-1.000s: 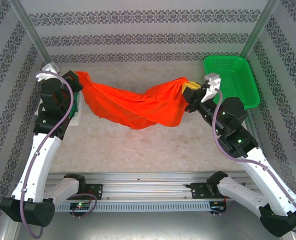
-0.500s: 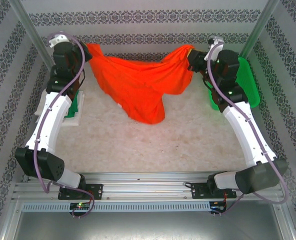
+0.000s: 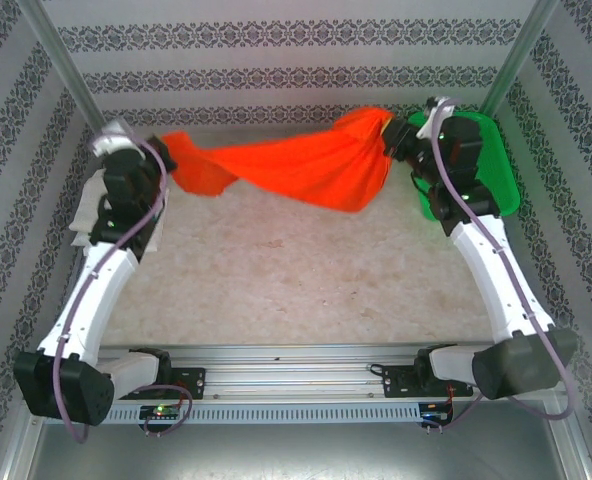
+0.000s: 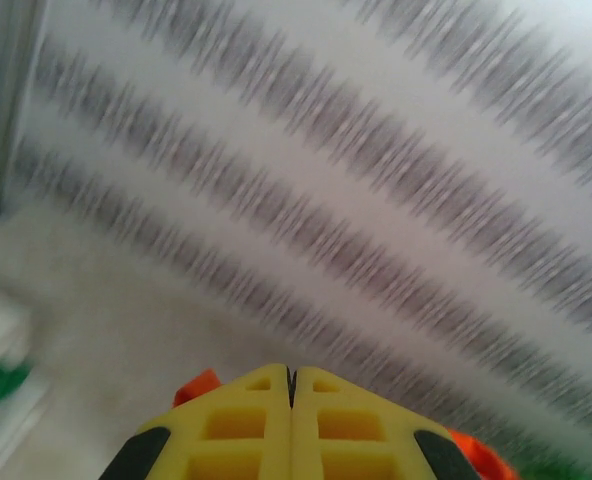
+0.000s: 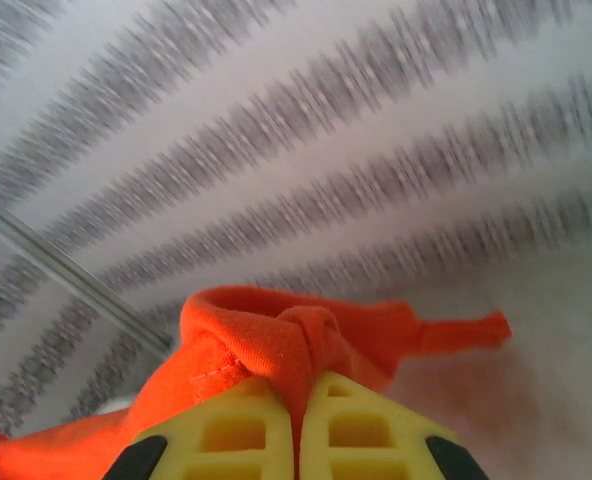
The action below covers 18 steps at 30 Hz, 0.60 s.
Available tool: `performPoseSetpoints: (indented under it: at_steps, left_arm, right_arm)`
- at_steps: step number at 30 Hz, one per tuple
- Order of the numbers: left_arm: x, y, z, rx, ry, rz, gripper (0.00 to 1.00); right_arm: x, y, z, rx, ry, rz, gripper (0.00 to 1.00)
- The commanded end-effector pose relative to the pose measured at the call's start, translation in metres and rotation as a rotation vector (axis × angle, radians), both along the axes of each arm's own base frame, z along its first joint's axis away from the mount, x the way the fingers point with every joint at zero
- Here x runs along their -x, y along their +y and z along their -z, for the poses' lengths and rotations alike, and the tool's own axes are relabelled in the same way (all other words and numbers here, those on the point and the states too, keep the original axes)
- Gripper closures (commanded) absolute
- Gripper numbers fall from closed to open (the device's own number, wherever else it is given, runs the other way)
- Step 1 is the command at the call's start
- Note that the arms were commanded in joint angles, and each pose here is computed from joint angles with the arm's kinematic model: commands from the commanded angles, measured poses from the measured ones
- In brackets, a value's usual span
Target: Fold and stack the t-shirts
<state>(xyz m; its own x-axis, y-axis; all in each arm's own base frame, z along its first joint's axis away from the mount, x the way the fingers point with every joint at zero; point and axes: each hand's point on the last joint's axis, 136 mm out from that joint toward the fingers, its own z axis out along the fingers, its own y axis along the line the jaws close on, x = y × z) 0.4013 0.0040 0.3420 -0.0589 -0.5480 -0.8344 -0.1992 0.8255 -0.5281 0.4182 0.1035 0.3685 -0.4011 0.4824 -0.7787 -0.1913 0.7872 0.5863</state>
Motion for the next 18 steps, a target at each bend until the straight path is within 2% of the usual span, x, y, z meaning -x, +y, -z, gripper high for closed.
performPoseSetpoints:
  at_steps: [1, 2, 4, 5, 6, 8, 12, 16, 18]
  left_arm:
    - [0.01, -0.003, 0.073, 0.097, 0.066, 0.011, 0.94]
    - [0.016, -0.008, 0.098, 0.119, 0.099, 0.028, 0.81]
    - [0.029, -0.019, 0.136, 0.143, 0.159, 0.065, 0.34]
    - [0.037, -0.022, 0.151, 0.146, 0.189, 0.074, 0.17]
    - [0.044, -0.023, 0.161, 0.143, 0.215, 0.073, 0.03]
    - [0.062, -0.019, 0.174, 0.129, 0.254, 0.046, 0.0]
    - [0.088, 0.002, 0.182, 0.101, 0.322, -0.062, 0.0]
    - [0.081, 0.006, 0.187, 0.065, 0.423, -0.092, 0.01]
    - [0.068, 0.0, 0.197, 0.057, 0.499, -0.073, 0.05]
  right_arm:
    - [-0.003, -0.011, 0.105, -0.048, 0.307, 0.053, 0.72]
    - [-0.004, -0.015, 0.126, -0.043, 0.356, 0.064, 0.54]
    - [-0.005, -0.022, 0.153, -0.026, 0.415, 0.085, 0.33]
    - [-0.005, -0.026, 0.161, -0.009, 0.43, 0.099, 0.24]
    - [-0.004, -0.03, 0.166, 0.012, 0.438, 0.114, 0.2]
    - [0.0, -0.037, 0.171, 0.054, 0.438, 0.137, 0.16]
    - [0.007, -0.029, 0.182, 0.132, 0.426, 0.116, 0.15]
    - [0.015, 0.012, 0.205, 0.197, 0.448, -0.002, 0.15]
    - [0.018, 0.041, 0.215, 0.215, 0.448, -0.076, 0.17]
